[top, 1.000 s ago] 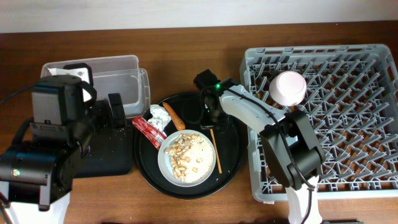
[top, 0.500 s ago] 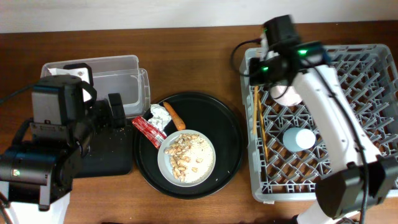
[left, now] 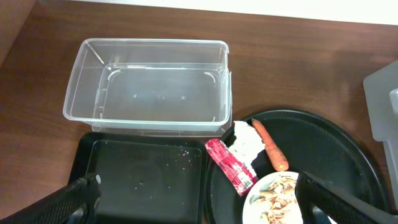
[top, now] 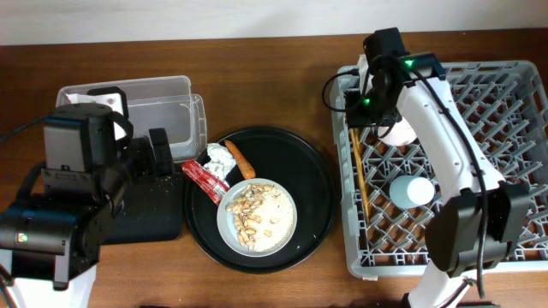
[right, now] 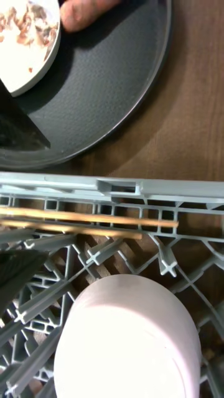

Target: Sort waste into correct bins and load items into the dishwasher rack

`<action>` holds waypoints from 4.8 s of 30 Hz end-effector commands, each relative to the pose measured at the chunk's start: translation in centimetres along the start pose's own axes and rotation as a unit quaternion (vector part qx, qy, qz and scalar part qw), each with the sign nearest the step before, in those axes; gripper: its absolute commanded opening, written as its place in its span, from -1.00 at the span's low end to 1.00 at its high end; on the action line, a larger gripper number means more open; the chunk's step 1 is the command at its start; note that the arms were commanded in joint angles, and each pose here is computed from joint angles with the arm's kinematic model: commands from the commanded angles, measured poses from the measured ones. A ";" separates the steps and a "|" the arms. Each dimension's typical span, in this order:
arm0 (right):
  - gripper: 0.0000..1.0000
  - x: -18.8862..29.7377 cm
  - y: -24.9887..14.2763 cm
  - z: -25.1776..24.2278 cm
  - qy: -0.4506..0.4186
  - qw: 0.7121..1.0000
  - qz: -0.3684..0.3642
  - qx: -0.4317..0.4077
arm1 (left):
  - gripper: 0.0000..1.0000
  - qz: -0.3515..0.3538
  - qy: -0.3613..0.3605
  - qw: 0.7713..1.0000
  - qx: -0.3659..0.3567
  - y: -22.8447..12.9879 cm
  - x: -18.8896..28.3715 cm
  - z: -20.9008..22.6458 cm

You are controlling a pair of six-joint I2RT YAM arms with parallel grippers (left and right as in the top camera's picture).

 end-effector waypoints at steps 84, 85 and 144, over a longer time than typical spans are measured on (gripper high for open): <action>0.96 -1.5 -24.9 -8.2 0.132 0.801 -0.566 0.146 | 0.99 -0.034 -0.122 0.992 0.025 1.9 -1.2 -2.0; 0.96 -1.5 -24.9 -8.2 0.132 0.801 -0.566 0.146 | 0.99 -0.017 -0.143 0.989 0.022 2.0 -2.5 -2.6; 0.96 -1.5 -24.9 -8.2 0.132 0.801 -0.566 0.146 | -0.63 0.301 0.002 0.948 0.103 -1.7 -23.0 -10.6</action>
Point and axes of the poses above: each gripper's point midway between its finger pads, its own x axis back along the fingers, its own z axis along the line the jaws close on, y = z × x, the point moved 10 cm from there along x, back along the fingers, and after that the axes turned 10 degrees about -x, right-handed, at the moved point
